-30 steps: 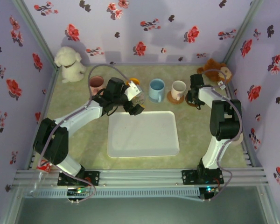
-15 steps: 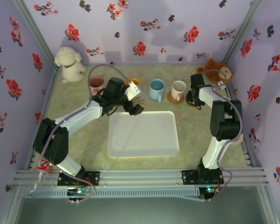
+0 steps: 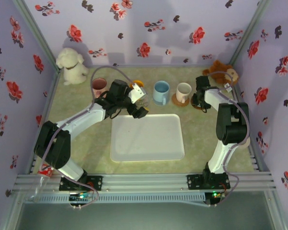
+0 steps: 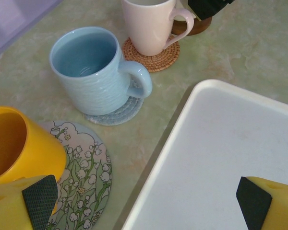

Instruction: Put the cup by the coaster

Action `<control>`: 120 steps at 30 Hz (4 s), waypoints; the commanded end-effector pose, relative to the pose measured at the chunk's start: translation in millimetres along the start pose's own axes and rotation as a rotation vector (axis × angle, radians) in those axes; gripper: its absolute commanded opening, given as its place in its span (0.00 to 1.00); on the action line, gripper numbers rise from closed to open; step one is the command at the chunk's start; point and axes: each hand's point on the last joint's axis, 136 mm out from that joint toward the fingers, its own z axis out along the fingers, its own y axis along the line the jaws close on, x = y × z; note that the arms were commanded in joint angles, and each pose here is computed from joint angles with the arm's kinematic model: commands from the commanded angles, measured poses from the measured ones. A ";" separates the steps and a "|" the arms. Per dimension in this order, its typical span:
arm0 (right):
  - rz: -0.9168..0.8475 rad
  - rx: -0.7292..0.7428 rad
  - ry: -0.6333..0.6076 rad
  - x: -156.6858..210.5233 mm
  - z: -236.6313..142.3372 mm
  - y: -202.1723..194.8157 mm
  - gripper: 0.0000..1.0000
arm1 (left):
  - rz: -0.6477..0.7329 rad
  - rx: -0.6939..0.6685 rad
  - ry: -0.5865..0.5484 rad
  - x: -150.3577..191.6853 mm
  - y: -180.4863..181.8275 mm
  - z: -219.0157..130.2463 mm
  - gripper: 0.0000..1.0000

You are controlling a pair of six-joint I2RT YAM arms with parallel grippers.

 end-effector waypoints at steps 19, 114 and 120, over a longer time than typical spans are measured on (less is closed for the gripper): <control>0.041 -0.020 -0.129 -9.1 -102.6 -25.4 0.83 | 0.010 -0.065 -0.047 -22.0 7.5 -18.0 1.00; 0.010 -0.134 -0.734 6.0 -41.4 -32.5 0.99 | -0.602 -1.120 -0.186 244.6 199.1 -169.5 0.99; 0.010 -0.134 -0.735 5.8 -41.5 -32.7 0.99 | -0.602 -1.121 -0.187 244.5 199.1 -169.6 0.99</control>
